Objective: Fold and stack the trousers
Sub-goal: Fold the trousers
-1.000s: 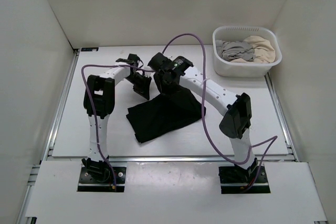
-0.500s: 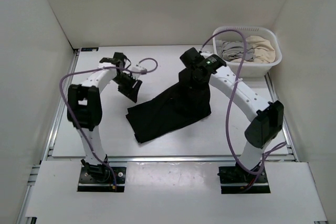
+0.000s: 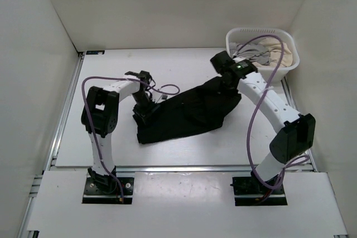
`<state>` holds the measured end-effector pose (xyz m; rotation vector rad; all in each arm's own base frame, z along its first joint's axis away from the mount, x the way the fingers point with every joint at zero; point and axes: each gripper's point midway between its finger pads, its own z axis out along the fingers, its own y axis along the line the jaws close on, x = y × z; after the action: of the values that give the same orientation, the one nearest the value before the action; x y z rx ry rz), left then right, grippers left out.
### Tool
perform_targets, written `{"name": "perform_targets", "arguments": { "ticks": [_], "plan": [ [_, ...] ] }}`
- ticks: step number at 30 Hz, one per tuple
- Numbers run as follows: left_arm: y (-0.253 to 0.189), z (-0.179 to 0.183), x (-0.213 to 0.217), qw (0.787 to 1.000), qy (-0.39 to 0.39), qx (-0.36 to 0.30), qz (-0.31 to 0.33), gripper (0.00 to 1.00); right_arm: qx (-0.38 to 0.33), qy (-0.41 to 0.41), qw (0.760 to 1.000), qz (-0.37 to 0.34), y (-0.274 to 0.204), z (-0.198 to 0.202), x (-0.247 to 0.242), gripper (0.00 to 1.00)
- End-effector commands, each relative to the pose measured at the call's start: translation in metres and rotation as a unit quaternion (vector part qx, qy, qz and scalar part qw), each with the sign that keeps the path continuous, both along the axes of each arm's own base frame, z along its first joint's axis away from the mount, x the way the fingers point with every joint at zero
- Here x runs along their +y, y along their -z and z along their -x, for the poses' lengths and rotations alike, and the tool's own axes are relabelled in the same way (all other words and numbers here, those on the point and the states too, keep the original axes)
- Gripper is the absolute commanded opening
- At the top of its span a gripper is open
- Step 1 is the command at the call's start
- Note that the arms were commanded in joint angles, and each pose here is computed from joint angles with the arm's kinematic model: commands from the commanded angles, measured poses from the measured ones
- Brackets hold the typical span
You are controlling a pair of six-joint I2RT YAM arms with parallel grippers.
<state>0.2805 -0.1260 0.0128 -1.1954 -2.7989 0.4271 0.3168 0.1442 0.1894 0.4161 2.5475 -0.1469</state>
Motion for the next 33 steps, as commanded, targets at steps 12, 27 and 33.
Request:
{"name": "perform_targets", "arguments": {
  "ticks": [12, 27, 33],
  "plan": [
    [0.022, -0.148, -0.093, 0.983, 0.072, -0.16, 0.049, 0.6, -0.064, -0.004, 0.998, 0.023, -0.087, -0.027, -0.047, 0.0],
    [0.024, -0.181, -0.091, 0.984, 0.005, -0.16, 0.075, 0.6, -0.044, -0.128, 0.984, -0.115, -0.008, -0.054, 0.182, 0.0],
    [-0.039, -0.199, -0.08, 0.972, -0.078, -0.195, 0.108, 0.69, -0.044, -0.104, 0.989, -0.096, 0.008, -0.055, 0.172, 0.0]
  ]
}}
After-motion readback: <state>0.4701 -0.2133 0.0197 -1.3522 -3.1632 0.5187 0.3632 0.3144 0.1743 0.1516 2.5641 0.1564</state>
